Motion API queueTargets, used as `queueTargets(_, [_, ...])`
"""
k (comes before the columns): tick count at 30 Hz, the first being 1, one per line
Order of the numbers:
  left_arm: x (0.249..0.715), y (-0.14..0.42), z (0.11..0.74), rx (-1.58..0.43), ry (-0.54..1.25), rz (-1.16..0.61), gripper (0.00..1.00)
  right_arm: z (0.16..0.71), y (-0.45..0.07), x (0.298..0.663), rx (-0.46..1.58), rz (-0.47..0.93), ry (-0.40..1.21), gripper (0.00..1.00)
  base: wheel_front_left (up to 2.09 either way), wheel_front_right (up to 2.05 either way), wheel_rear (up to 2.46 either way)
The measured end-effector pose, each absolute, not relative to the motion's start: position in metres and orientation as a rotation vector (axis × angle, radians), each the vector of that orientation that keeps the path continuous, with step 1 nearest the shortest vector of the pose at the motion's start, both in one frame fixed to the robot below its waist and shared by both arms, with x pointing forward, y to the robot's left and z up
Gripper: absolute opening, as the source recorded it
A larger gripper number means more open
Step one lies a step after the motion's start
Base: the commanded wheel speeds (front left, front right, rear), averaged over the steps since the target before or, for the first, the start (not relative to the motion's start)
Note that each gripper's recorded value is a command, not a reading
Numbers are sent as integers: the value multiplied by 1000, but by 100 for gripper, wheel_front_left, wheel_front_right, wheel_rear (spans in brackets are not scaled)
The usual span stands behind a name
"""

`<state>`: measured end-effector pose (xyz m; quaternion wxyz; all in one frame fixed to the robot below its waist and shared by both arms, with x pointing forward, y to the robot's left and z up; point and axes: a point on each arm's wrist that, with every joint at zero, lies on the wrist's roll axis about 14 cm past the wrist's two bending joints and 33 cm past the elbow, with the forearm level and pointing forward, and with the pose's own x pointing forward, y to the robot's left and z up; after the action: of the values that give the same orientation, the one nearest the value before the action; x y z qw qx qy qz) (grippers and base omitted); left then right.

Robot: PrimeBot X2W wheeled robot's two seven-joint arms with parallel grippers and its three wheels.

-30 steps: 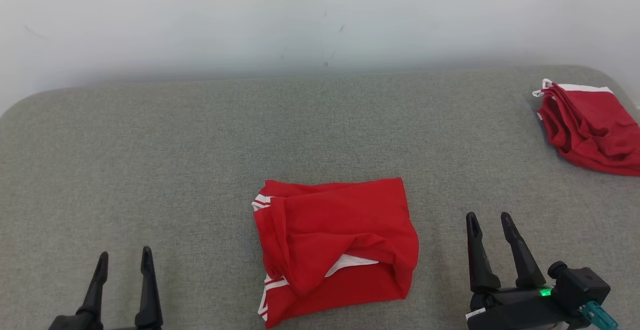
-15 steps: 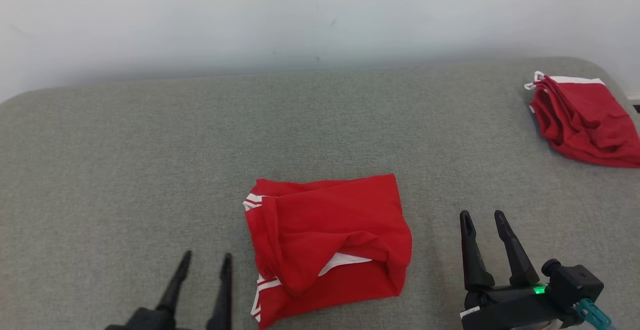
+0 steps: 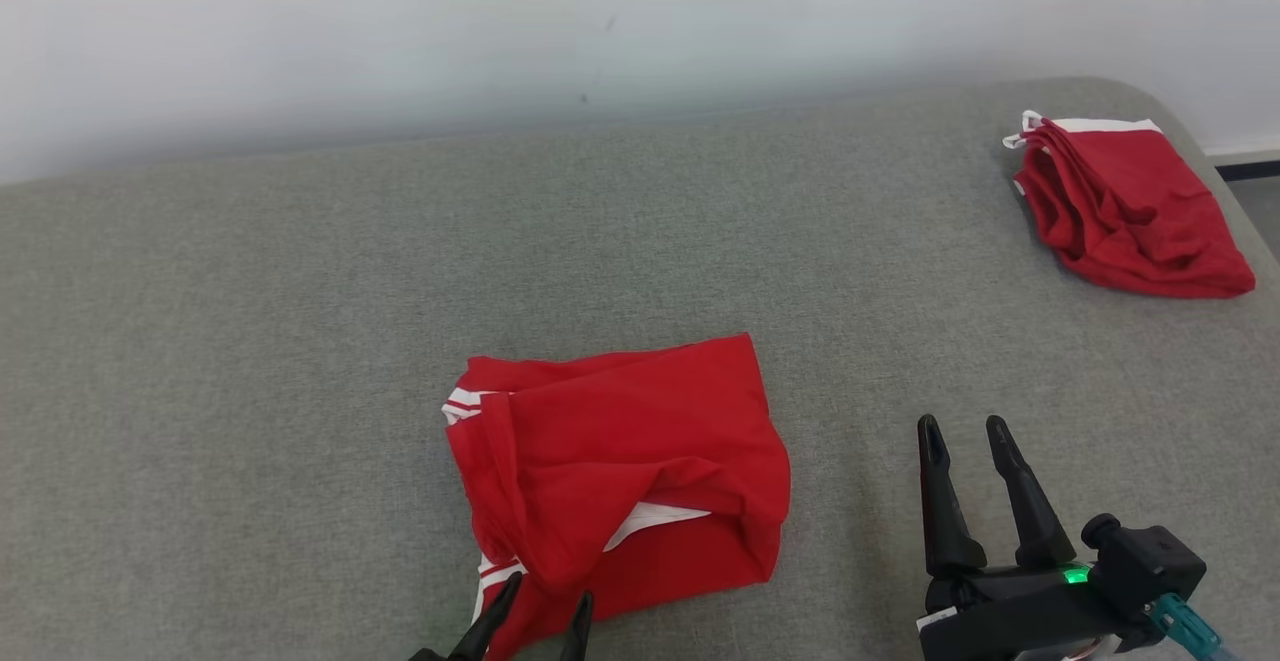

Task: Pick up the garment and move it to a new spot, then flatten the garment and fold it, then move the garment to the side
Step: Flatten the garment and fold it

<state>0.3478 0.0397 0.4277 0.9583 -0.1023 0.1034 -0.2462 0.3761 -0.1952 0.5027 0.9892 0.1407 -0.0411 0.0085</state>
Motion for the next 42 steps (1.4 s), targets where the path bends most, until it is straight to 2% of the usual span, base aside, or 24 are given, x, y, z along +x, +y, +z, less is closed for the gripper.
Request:
queueTargets(9, [356,33,415,-208,253,-520,100,501,-205,374,279,-14,-80,100,0,0,0])
queueTargets(10, [356,33,412,-204,263,-521,79,500,-206,373,278,-18,-79,100,0,0,0])
queueTargets(12, [358,33,411,-208,268,-519,7,500,-207,373,278,-21,-80,100,0,0,0])
queueTargets(13, [359,33,411,-208,268,-519,0,501,-207,373,278,-22,-80,100,0,0,0])
queueTargets(29, [369,65,430,-131,193,-491,0,503,-200,376,282,0,-85,100,0,0,0])
queueTargets(42, [352,62,412,-149,257,-490,0,499,-205,373,278,-16,-75,100,0,0,0])
